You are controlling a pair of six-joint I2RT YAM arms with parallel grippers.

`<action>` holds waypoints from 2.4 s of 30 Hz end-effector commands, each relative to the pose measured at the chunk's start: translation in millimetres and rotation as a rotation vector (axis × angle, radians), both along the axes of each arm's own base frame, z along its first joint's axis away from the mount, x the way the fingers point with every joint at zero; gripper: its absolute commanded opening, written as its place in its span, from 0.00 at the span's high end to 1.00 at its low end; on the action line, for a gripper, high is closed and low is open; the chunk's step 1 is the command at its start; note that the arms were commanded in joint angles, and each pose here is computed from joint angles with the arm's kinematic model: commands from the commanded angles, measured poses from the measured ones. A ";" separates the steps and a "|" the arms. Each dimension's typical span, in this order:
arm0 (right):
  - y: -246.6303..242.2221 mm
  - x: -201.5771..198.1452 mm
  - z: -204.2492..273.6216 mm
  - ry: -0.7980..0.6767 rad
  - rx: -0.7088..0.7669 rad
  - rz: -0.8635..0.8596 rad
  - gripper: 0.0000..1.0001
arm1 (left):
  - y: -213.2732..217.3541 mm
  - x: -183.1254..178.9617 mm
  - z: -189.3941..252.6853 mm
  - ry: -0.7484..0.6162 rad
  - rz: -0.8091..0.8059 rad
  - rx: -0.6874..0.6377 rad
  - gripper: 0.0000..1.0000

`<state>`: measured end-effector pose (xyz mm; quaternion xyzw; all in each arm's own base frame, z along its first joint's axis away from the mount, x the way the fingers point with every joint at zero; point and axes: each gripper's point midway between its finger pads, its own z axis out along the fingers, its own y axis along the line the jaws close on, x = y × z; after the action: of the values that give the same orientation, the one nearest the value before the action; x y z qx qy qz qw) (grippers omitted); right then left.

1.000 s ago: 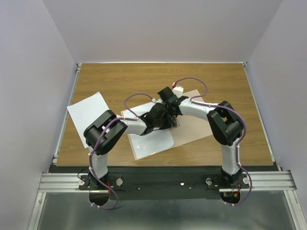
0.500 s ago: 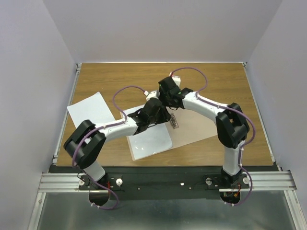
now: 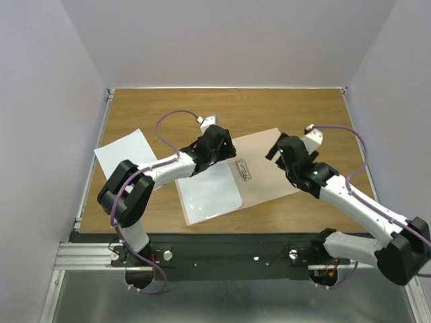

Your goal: Put the files into the folder

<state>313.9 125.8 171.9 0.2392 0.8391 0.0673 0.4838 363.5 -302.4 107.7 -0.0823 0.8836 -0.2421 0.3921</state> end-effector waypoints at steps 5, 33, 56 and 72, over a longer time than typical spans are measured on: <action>-37.1 -34.2 0.7 -0.088 0.050 -0.096 0.00 | 0.2 16.9 -18.1 0.023 -0.004 0.059 0.24; -15.5 -41.5 -50.7 0.032 -0.015 0.091 0.00 | -11.9 31.9 -61.6 0.124 0.019 0.098 0.51; -16.5 -41.4 -76.2 0.104 -0.075 0.098 0.00 | -39.2 13.5 -83.4 0.198 0.005 0.093 0.71; -4.1 -42.6 -84.6 0.138 -0.043 0.144 0.01 | -40.7 4.4 -103.0 0.246 0.026 0.122 1.00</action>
<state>271.7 112.3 91.4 0.1801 0.8821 0.0477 0.4326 376.1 -350.2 29.9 -0.0981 0.9247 -0.2059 0.3047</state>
